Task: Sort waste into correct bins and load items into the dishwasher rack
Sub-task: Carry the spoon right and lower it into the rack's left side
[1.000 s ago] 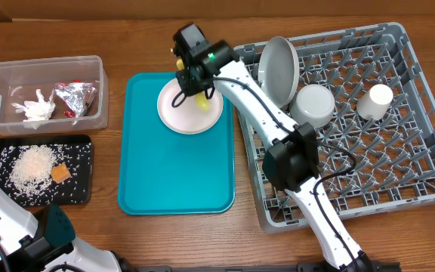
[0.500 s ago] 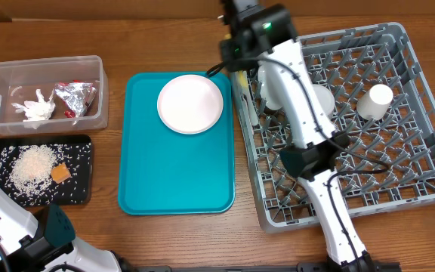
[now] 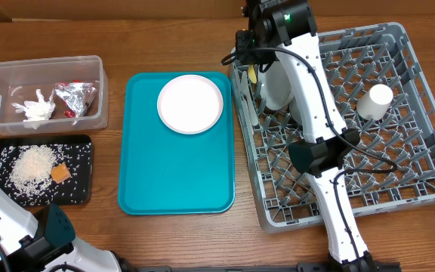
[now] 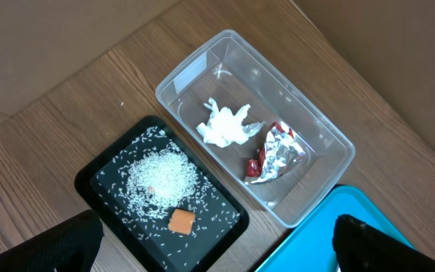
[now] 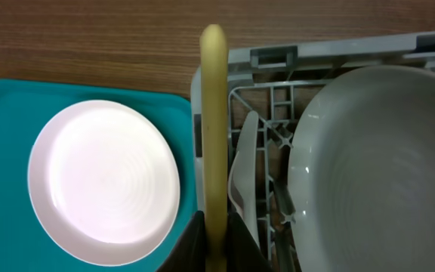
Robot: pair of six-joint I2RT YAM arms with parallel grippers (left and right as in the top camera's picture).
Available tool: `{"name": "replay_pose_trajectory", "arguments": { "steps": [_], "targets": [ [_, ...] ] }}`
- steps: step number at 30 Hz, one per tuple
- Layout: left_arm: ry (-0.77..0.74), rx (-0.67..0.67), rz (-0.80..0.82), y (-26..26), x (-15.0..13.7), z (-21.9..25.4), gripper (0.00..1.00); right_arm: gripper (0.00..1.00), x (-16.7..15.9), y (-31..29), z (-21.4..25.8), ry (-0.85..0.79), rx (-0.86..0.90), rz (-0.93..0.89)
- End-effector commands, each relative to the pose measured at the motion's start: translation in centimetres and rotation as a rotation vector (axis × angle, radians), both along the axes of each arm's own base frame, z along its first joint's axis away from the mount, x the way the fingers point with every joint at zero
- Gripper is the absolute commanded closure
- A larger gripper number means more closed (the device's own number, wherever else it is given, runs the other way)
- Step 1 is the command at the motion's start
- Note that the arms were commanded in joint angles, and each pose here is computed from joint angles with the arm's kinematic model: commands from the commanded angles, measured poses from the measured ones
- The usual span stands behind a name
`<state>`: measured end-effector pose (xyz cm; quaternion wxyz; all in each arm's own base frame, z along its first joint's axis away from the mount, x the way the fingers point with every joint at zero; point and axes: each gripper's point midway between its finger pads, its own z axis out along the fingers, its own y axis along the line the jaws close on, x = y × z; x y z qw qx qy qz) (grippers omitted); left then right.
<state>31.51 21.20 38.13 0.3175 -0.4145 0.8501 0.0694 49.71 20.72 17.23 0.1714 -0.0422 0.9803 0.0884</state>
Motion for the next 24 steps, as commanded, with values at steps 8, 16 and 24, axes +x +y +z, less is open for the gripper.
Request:
{"name": "replay_pose_trajectory", "arguments": {
  "steps": [8, 16, 24],
  "targets": [
    [0.017, 0.004, 0.004, 0.3, 0.1, -0.4, 0.00, 0.90, -1.4, -0.2, -4.5, 0.152, -0.048, 0.007],
    [0.017, 0.004, 0.004, 0.3, 0.1, -0.4, 0.00, 0.50, -1.3, -0.3, -4.4, 0.148, -0.053, 0.007],
    [0.017, 0.004, 0.004, 0.3, 0.1, -0.4, 0.00, 0.48, -1.5, -0.4, -1.1, 0.086, -0.029, 0.006]
  ]
}}
